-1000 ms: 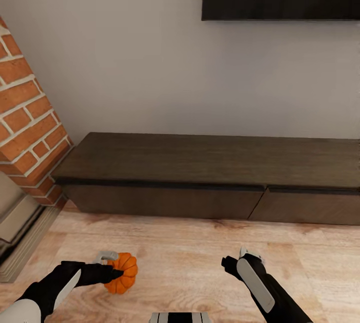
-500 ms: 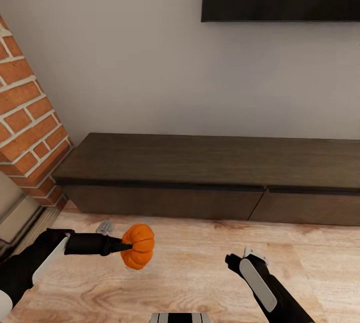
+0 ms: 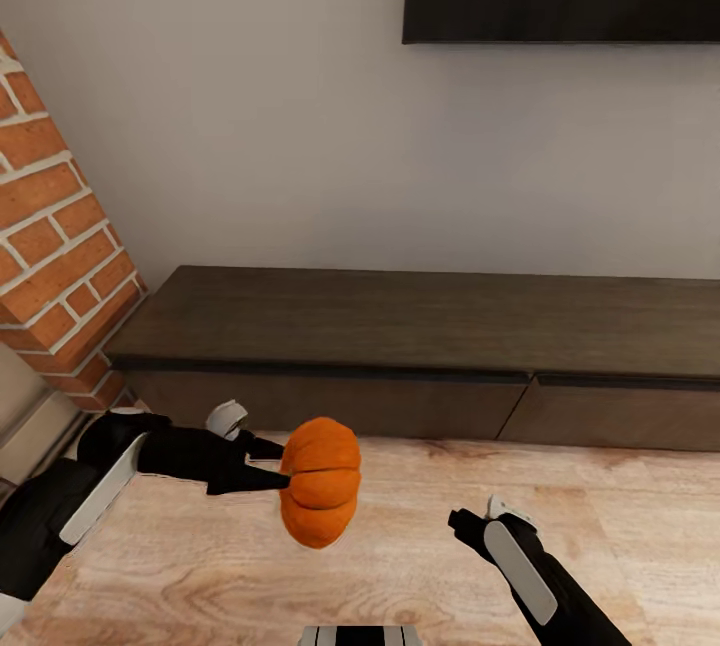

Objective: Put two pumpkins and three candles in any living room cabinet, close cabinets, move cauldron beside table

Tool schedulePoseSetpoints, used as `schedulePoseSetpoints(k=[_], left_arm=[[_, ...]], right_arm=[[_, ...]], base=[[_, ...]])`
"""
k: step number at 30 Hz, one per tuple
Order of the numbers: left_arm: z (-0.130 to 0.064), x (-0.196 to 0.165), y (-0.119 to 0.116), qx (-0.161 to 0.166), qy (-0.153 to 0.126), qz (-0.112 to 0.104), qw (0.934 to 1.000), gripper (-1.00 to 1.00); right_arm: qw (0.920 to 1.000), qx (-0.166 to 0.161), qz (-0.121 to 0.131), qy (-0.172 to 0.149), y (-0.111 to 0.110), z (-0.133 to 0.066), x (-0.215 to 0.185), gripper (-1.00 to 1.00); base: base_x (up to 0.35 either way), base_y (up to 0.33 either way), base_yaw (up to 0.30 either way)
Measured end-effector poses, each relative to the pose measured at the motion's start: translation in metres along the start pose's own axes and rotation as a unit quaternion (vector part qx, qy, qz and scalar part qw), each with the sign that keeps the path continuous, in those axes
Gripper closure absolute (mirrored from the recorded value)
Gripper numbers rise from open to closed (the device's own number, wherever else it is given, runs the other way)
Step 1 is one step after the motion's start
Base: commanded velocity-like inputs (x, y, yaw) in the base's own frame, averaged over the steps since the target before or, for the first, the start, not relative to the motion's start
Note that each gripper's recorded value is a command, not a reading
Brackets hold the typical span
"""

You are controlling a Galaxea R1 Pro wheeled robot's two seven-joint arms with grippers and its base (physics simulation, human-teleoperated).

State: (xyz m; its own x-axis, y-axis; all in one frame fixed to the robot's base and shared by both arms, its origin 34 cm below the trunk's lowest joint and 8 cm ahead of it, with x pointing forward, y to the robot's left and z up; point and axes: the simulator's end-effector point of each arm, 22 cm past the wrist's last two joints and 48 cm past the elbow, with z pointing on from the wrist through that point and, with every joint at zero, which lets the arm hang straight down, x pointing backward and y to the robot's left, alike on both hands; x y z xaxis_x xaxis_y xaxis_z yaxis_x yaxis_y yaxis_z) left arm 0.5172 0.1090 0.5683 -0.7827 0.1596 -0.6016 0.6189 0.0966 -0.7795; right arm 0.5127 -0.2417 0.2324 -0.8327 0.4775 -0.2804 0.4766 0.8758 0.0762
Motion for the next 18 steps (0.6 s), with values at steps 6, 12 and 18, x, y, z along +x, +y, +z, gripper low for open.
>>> schedulePoseSetpoints(k=[6, 12, 18], left_arm=[[0.002, -0.056, -0.003, -0.051, -0.067, 0.021, 0.9962, 1.0], [0.011, -0.13, 0.01, -0.122, -0.122, 0.074, 0.9823, 1.0], [0.013, -0.235, -0.026, -0.149, -0.156, 0.147, 0.9653, 1.0]], right_arm=[[0.9999, -0.008, 0.007, -0.006, 0.006, 0.002, 0.001, -1.0], [1.0, -0.003, 0.003, -0.001, 0.002, 0.005, 0.008, -1.0], [0.9993, -0.036, 0.009, -0.009, 0.016, 0.006, 0.005, -1.0]], base=[[0.0, 0.0, 0.0], [0.0, 0.0, 0.0], [0.0, 0.0, 0.0]])
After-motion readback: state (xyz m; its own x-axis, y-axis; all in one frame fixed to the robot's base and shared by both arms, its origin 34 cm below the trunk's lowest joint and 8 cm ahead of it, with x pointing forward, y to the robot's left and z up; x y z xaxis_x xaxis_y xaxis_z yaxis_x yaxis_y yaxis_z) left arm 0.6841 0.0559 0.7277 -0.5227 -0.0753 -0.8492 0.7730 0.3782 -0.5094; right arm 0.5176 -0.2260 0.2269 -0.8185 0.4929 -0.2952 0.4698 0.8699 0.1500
